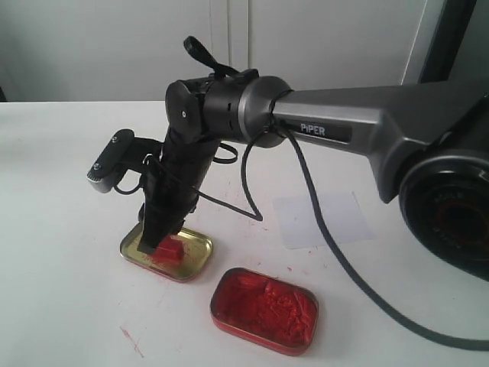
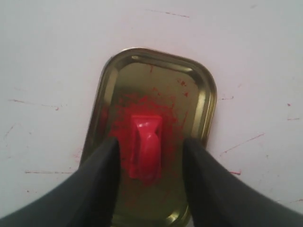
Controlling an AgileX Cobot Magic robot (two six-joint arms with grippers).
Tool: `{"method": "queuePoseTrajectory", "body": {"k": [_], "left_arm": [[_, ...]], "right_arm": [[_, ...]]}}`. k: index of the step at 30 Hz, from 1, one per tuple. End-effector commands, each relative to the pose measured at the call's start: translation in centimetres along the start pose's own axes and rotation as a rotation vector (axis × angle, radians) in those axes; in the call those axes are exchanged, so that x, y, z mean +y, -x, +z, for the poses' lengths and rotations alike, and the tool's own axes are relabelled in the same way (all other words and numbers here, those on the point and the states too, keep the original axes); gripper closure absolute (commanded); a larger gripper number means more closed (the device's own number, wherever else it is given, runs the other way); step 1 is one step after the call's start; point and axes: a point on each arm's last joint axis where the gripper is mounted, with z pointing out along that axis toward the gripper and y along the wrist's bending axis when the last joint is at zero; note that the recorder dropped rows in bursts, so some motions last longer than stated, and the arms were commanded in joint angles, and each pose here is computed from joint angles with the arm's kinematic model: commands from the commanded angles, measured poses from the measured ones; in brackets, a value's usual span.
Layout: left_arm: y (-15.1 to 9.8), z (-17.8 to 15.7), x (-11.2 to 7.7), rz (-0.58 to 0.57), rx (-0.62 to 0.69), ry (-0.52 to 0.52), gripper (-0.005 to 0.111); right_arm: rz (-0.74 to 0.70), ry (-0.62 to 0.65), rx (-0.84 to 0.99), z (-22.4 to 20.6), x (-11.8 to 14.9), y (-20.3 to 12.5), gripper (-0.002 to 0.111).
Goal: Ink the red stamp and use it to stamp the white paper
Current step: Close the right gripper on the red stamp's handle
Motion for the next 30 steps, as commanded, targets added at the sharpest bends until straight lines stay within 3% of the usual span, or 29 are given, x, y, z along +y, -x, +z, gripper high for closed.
{"method": "queuePoseTrajectory", "body": {"k": [1, 15, 21, 28, 30], "left_arm": [[-0.3, 0.1, 0.0, -0.009, 0.008, -0.001, 0.107], [-0.3, 0.1, 0.0, -0.009, 0.008, -0.001, 0.107], [-0.3, 0.1, 0.0, -0.009, 0.008, -0.001, 0.107], [-0.3, 0.1, 0.0, -0.009, 0.008, -0.001, 0.107], [-0.3, 0.1, 0.0, -0.009, 0.008, -0.001, 0.107]], "right_arm": [[0.010, -0.001, 0.019, 1.0, 0.2, -0.1, 0.067], [0.025, 0.005, 0.032, 2.0, 0.1, -0.5, 0.070], [0.025, 0.005, 0.032, 2.0, 0.1, -0.5, 0.083], [0.030, 0.014, 0.044, 2.0, 0.2, -0.6, 0.108], [0.032, 0.015, 0.046, 2.0, 0.2, -0.6, 0.108]]}}
